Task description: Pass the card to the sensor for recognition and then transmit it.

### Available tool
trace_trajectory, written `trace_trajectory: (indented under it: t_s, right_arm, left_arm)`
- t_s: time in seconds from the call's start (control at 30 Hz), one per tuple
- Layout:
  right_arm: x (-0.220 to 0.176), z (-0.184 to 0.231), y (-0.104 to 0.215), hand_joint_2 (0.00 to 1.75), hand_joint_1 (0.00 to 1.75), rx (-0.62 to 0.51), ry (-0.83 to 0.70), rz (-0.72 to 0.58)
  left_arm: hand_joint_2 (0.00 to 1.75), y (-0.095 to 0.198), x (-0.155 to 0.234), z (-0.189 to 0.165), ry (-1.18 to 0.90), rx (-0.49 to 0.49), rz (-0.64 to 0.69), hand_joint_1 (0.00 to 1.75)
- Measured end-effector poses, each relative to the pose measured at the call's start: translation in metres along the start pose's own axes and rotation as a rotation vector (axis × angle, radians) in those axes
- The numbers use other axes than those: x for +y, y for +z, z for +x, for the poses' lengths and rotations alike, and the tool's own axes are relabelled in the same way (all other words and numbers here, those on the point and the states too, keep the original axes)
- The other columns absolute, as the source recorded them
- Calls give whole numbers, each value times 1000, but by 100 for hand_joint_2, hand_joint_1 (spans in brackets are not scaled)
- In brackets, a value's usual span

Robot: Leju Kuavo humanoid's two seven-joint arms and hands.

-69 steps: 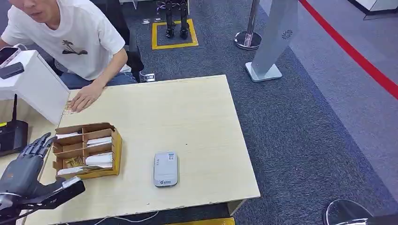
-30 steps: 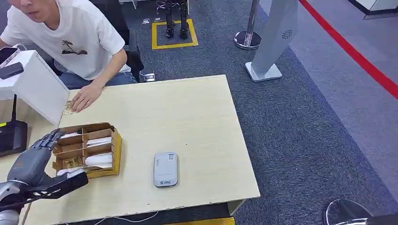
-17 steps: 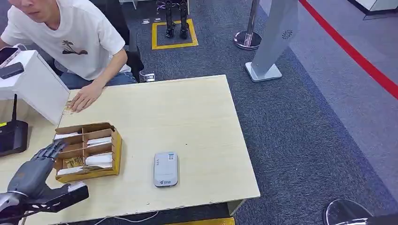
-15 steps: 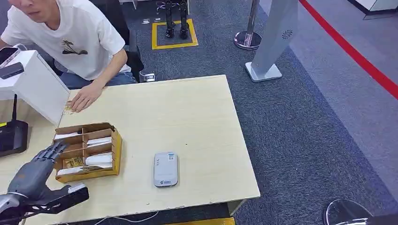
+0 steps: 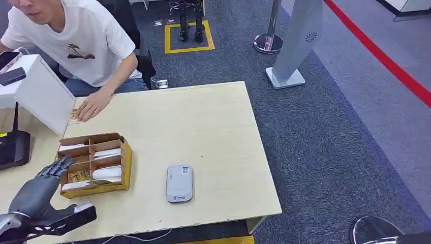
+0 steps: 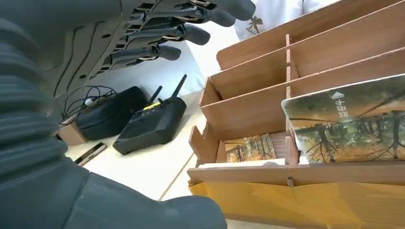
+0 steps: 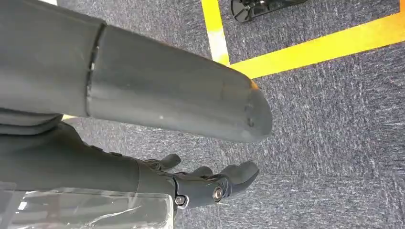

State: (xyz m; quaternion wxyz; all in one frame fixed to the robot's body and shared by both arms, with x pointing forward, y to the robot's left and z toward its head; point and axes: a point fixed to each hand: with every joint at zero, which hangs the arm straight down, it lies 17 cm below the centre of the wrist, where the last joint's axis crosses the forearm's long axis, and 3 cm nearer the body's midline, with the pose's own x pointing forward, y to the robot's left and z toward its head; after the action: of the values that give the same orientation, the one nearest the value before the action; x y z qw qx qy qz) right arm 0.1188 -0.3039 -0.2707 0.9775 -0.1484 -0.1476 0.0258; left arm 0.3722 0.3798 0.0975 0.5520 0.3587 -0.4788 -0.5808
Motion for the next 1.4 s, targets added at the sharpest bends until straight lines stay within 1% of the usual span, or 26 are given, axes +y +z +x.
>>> trace_trajectory:
  t_s: [0.2, 0.57, 0.73, 0.87, 0.97, 1.07, 1.17, 1.27, 1.4]
  right_arm:
    - [1, 0, 0, 0, 0, 2, 12, 3]
    - [1, 10, -1, 0, 0, -12, 50, 6]
    - [2, 15, -1, 0, 0, -18, 58, 9]
    - [2, 15, -1, 0, 0, -17, 52, 9]
    - [2, 14, -1, 0, 0, -17, 36, 5]
    - [2, 7, 0, 0, 0, -9, 29, 4]
    - [2, 4, 0, 0, 0, -6, 23, 4]
    - [2, -1, 1, 0, 0, 0, 20, 5]
    - [2, 0, 1, 0, 0, -3, 18, 5]
  left_arm:
    - [175, -7, 8, 0, 10, 10, 20, 0]
    - [175, -49, 24, 3, 95, 41, 72, 0]
    - [175, -71, 20, 16, 143, 41, 78, 0]
    - [175, -76, 9, 34, 169, 12, 72, 0]
    - [175, -68, -8, 44, 184, 0, 72, 0]
    - [175, -50, -32, 52, 178, -4, 42, 0]
    - [175, -30, -50, 50, 161, 3, 13, 0]
    - [175, -12, -60, 45, 156, 9, -12, 0]
    - [175, 0, -61, 40, 147, 16, -17, 0]
